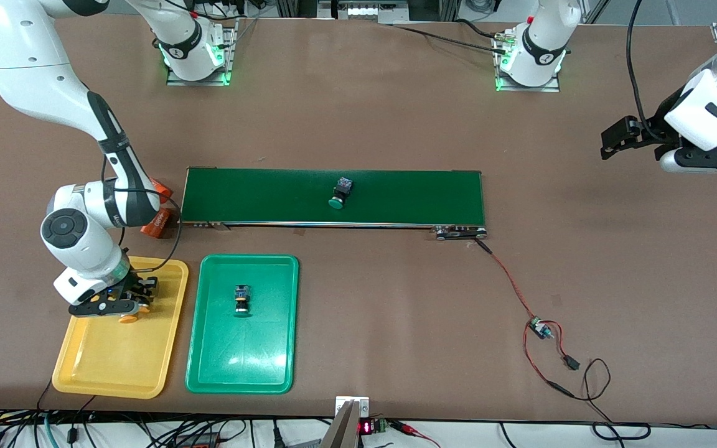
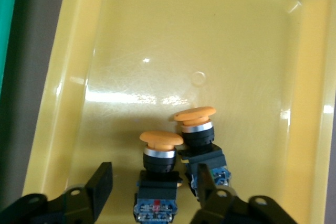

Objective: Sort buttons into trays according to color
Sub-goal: 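Carry the yellow button into the yellow tray and open the right gripper, then move the right gripper back over the green button on the belt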

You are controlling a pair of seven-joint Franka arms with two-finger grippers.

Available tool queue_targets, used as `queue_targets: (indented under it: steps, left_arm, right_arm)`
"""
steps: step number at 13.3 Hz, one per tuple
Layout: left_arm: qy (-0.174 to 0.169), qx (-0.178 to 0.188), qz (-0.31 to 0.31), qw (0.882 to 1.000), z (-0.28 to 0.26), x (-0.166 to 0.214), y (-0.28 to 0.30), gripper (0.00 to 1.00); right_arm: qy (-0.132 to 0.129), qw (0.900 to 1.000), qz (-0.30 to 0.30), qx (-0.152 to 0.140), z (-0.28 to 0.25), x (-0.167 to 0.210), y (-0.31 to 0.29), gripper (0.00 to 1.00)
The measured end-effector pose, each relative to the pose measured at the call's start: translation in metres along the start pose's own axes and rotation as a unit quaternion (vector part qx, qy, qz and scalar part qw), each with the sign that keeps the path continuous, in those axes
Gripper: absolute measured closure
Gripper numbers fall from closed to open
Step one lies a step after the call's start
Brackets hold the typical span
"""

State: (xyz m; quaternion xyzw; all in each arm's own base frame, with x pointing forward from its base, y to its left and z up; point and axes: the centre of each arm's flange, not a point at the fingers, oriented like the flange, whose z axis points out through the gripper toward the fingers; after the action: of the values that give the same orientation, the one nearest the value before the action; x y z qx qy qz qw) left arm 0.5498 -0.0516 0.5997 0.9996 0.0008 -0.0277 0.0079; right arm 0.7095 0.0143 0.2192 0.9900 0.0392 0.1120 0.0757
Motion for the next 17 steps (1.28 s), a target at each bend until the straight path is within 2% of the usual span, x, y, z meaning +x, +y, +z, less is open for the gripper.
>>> queue_targets:
  steps: [2,3,5,6,10,14,17]
  left_arm:
    - [0.000,0.000,0.000,1.000,0.000,0.000,0.000,0.00]
    - [0.000,0.000,0.000,1.000,0.000,0.000,0.000,0.00]
    - [0.000,0.000,0.000,1.000,0.000,0.000,0.000,0.00]
    - [0.000,0.000,0.000,1.000,0.000,0.000,0.000,0.00]
    - [0.000,0.000,0.000,1.000,0.000,0.000,0.000,0.00]
    - [0.000,0.000,0.000,1.000,0.000,0.000,0.000,0.00]
    - [0.000,0.000,0.000,1.000,0.000,0.000,0.000,0.00]
  right_arm:
    - [-0.021,0.999,0.027,0.005,-0.007,-0.002,-0.020,0.02]
    - [-0.043,0.998,0.047,0.007,-0.018,-0.003,-0.039,0.00]
    - [-0.080,0.994,0.074,0.005,-0.059,-0.005,-0.081,0.00]
    - [-0.089,0.993,0.082,0.007,-0.084,-0.005,-0.101,0.00]
    - [-0.126,0.985,0.113,0.046,-0.164,-0.012,-0.139,0.00]
    - [-0.150,0.979,0.120,0.063,-0.212,-0.022,-0.150,0.00]
    - [-0.152,0.979,0.111,0.073,-0.237,-0.042,-0.169,0.00]
